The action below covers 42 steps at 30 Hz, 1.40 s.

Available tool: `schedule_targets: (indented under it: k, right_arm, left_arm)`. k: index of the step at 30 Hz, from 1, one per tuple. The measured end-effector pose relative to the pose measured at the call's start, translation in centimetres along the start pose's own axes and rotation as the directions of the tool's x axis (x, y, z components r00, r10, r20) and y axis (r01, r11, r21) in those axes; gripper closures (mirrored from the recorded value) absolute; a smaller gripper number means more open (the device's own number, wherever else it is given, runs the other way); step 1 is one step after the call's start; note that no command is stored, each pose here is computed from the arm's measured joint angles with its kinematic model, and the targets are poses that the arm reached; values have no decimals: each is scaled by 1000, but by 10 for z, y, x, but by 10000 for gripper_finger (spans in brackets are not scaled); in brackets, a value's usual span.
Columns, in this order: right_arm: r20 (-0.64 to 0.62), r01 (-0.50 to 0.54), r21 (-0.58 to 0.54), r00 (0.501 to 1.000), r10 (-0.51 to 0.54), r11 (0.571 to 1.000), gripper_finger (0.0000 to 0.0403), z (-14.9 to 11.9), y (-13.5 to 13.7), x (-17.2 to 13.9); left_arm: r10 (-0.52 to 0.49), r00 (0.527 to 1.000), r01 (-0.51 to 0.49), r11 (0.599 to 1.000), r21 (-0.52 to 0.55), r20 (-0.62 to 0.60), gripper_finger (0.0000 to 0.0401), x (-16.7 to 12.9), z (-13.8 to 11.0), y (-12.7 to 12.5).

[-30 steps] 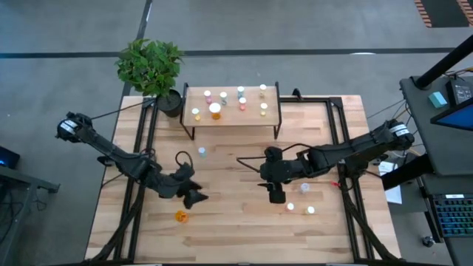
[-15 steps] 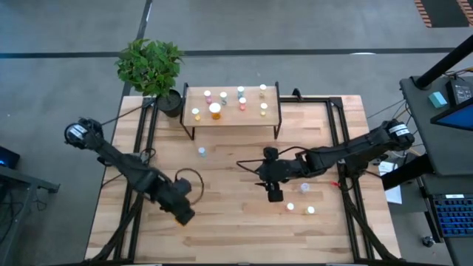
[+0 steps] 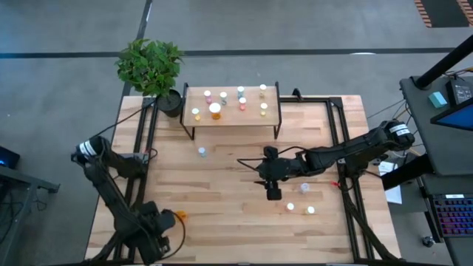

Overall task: Pick and place medicine bottles onto shelf by color
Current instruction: Put the orange pill bottle on the shelf

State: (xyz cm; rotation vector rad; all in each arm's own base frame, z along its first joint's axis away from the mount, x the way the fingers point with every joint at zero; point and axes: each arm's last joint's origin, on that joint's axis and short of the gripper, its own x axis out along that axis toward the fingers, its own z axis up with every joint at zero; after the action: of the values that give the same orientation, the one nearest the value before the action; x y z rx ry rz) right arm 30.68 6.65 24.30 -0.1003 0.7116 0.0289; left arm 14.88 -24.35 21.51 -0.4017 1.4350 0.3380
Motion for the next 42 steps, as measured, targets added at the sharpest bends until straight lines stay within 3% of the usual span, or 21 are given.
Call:
schedule_targets:
  k: [4,7,11,22,42]
  right_arm:
    - [9,-1,2,1000,1,1000,199,2,0,-1]
    - [19,-1,4,1000,1,1000,199,2,0,0]
    - [24,0,5,1000,0,1000,199,1,0,0]
    - [39,0,8,999,0,1000,199,3,0,0]
    - [38,0,9,999,-1,1000,199,2,0,0]
  left_arm:
    - [32,984,-32,999,-1,177,106,6,4,-2]
    - [61,969,-63,998,-2,239,106,12,6,-2]
    - [87,965,-84,996,-23,247,106,22,6,0]
    - [39,929,-9,997,-83,369,112,49,8,6]
    - [43,912,-6,996,-91,408,218,50,10,8]
